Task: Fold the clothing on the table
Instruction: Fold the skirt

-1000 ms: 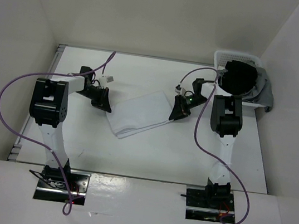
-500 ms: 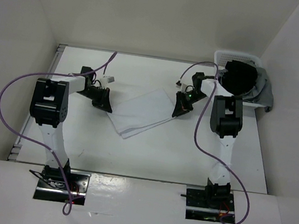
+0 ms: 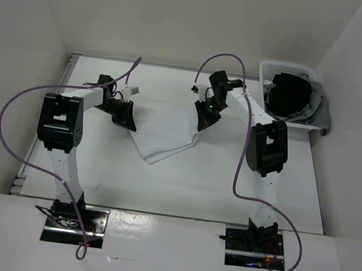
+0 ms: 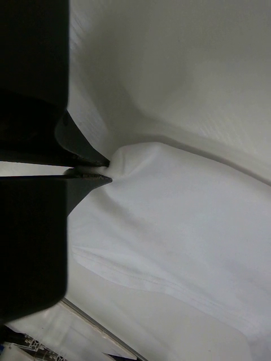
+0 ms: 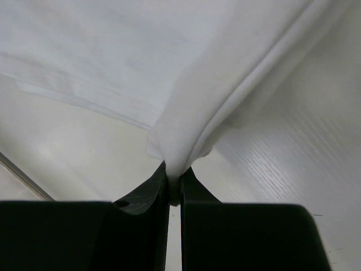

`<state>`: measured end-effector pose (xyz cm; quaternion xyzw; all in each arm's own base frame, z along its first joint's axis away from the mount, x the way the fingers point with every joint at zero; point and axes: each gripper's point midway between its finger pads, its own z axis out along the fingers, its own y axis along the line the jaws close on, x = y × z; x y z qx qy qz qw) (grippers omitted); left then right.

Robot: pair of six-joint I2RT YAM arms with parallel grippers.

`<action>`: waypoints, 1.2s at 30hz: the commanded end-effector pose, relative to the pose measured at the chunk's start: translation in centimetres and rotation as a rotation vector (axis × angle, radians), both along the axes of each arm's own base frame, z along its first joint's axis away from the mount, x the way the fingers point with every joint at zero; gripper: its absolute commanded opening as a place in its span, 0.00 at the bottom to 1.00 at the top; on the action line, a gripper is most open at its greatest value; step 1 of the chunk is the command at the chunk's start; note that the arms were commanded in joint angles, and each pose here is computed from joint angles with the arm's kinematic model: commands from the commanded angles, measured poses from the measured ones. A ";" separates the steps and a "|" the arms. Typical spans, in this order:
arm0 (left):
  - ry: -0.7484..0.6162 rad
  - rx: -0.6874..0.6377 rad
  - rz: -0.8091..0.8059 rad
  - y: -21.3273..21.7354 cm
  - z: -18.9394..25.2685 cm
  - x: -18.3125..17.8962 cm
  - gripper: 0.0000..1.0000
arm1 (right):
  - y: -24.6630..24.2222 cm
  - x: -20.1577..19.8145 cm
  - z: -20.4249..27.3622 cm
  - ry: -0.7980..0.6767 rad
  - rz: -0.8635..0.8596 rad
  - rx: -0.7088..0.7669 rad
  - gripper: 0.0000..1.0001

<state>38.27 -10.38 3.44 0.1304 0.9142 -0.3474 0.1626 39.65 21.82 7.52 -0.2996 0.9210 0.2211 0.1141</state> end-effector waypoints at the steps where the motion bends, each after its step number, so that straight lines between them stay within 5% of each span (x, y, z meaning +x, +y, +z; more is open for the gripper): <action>1: -0.023 -0.014 -0.020 0.0 0.6 0.8 0.03 | 1.6 0.2 3.3 -0.128 0.072 -0.031 0.00; 36: 0.024 -0.025 -0.002 0.6 -0.5 -0.3 0.03 | 15.0 -9.3 5.7 -0.250 0.533 -0.122 0.00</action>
